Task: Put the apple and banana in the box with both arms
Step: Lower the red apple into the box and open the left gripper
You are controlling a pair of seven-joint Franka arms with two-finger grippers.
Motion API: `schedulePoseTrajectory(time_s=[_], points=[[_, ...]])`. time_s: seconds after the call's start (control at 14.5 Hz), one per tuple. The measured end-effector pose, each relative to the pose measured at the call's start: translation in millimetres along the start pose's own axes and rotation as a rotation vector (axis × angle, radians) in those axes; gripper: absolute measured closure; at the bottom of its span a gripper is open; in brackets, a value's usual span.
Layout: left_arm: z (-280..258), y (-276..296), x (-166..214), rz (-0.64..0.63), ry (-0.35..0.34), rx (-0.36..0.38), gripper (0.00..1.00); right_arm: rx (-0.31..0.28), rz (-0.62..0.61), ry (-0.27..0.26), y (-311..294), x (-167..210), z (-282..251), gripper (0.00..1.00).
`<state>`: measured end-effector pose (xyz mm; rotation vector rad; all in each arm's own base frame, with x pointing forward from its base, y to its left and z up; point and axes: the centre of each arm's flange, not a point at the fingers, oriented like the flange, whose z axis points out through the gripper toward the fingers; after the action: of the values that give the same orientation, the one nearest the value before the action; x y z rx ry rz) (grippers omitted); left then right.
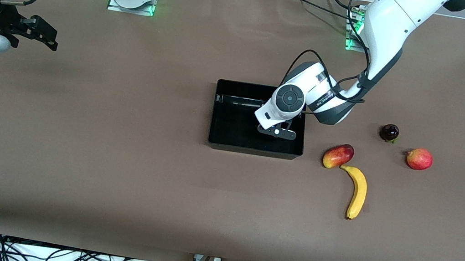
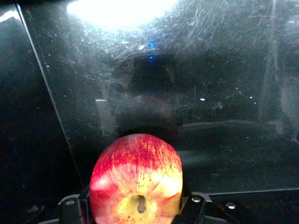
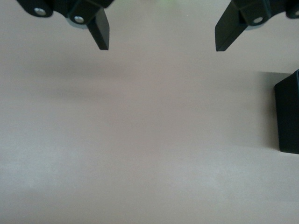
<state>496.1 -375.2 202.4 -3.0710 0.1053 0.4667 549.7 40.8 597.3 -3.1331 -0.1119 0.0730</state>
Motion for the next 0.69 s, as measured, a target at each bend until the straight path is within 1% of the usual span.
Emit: schedulePoseTrajectory(time_s=[0.07, 0.21, 0.28, 0.34, 0.55, 0.69], points=[[1, 0, 0, -0.005, -0.001, 0.0, 0.33, -0.003, -0.002, 0.004, 0, 0, -2, 0.0], [1, 0, -1, -0.016, 0.0, 0.001, 0.19, -0.005, -0.008, 0.013, -2, -1, -7, 0.0], [0, 0, -1, -0.019, 0.002, 0.0, 0.08, -0.005, -0.009, 0.018, -2, -1, -9, 0.0], [-3, -1, -1, -0.021, 0.006, 0.0, 0.0, -0.006, -0.007, 0.025, -1, -1, -12, 0.0], [-29, -7, -3, -0.031, 0.006, 0.027, 0.0, -0.007, 0.001, 0.035, 3, 1, -17, 0.0], [-78, -18, 2, -0.056, 0.011, 0.052, 0.0, -0.007, -0.002, 0.042, 2, 3, -20, 0.0]])
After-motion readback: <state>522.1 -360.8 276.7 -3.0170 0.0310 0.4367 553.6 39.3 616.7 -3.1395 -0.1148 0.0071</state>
